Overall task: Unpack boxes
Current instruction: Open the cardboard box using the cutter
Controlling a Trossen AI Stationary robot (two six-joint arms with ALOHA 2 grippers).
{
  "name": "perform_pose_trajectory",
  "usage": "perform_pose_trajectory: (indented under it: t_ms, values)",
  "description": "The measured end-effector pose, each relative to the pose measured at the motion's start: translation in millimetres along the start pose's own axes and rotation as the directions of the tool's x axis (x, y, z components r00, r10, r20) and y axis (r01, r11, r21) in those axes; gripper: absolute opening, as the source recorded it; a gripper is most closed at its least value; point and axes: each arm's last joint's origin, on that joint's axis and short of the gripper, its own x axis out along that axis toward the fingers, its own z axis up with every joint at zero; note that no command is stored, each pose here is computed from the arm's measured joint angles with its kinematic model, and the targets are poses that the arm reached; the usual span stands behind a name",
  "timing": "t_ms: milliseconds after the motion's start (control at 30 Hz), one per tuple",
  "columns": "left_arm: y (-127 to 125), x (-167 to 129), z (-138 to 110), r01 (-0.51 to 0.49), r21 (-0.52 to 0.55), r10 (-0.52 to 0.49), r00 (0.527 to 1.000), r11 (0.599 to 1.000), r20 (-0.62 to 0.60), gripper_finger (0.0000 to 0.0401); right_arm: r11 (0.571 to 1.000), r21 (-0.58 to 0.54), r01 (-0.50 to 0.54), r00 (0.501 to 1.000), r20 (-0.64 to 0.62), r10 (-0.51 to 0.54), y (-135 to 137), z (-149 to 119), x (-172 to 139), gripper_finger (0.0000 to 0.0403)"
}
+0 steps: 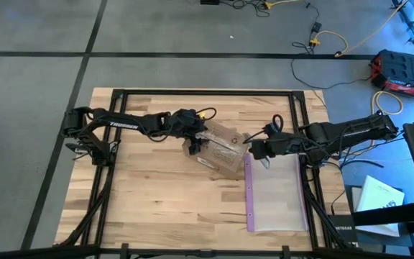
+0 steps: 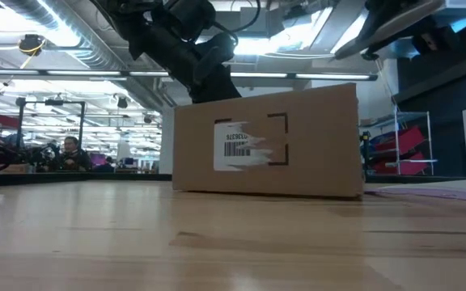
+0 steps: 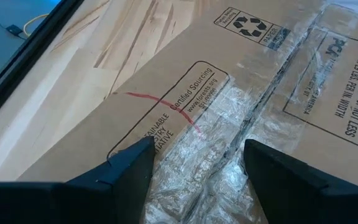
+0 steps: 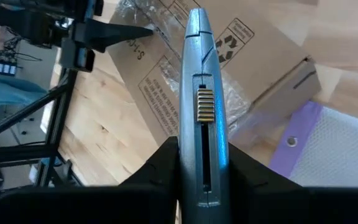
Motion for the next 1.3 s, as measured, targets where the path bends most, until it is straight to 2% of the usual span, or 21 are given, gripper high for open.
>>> perform_pose_trajectory:
  t_ms: [267,533,767,933,1300]
  values:
    - [0,0,0,0.000,-0.001,0.000,1.000,1.000,0.000,0.0237,0.997,-0.080,-0.006,0.999,0.046,0.010,2,2,0,0.0062]
    - [0,0,0,0.000,-0.001,0.000,1.000,1.000,0.000,0.0237,0.982,-0.156,-0.111,0.992,0.041,0.119,12,3,-1,0.0062]
    - [0,0,0,0.000,-0.001,0.000,1.000,1.000,0.001,0.0237,0.979,-0.168,-0.112,0.992,0.035,0.120,12,3,-1,0.0062]
    - [0,0,0,0.000,-0.001,0.000,1.000,1.000,0.001,0.0237,0.965,-0.231,-0.121,0.990,0.047,0.135,14,3,0,0.0062]
    - [0,0,0,0.000,-0.001,0.000,1.000,1.000,0.000,0.0237,0.980,-0.164,-0.116,0.988,0.082,0.130,14,4,0,0.0062]
